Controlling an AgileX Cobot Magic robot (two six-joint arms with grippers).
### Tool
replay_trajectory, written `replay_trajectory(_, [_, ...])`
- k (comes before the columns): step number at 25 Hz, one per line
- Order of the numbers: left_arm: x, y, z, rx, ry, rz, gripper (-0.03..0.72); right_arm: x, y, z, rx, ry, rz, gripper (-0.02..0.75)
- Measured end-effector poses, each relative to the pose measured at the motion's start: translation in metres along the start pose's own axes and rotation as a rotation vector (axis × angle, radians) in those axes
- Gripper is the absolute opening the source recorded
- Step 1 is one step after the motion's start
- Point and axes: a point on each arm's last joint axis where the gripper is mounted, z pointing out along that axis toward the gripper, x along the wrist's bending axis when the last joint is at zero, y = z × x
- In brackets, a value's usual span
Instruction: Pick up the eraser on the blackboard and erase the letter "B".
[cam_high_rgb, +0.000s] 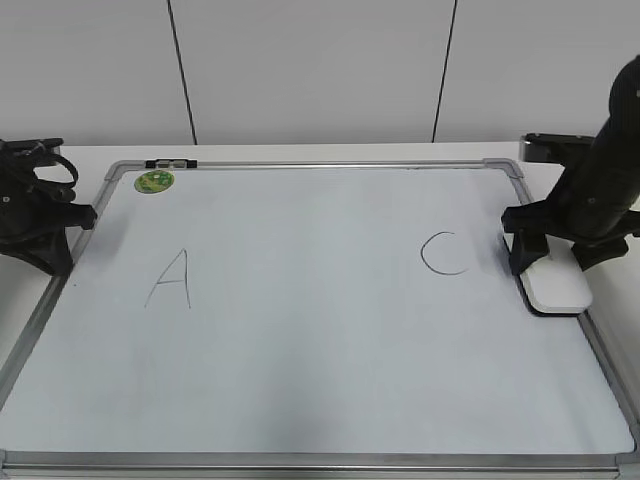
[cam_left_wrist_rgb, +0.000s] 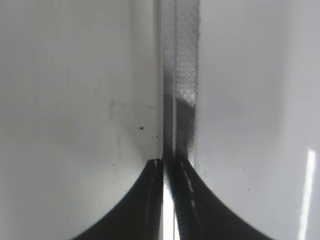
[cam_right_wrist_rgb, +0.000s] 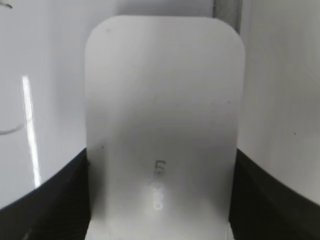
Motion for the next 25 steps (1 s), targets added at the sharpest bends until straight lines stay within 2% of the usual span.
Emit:
replay_trajectory(5, [0.000,0.000,0.000,0.000,0.000,0.000,0.055,0.000,0.003,0.006,0.005,0.003,0.004,0.535])
replay_trajectory(9, [0.000,0.000,0.000,0.000,0.000,0.000,0.056,0.001,0.010,0.001,-0.022,0.007,0.005,0.618])
replay_trajectory(13, [0.000,0.000,0.000,0.000,0.000,0.000,0.062,0.003,0.022,-0.016,-0.025,0.015,-0.002,0.663])
replay_trajectory(18, [0.000,0.001,-0.001,0.009,-0.003,0.000,0.088,0.009,0.031,-0.054,-0.005,0.022,-0.053,0.661])
replay_trajectory(21, [-0.001,0.005,-0.003,0.031,-0.008,0.001,0.178,0.014,0.024,-0.079,0.003,0.015,-0.099,0.651])
replay_trajectory(25, [-0.005,0.008,-0.013,0.085,-0.019,0.010,0.377,0.019,0.015,-0.112,-0.026,0.010,-0.127,0.631])
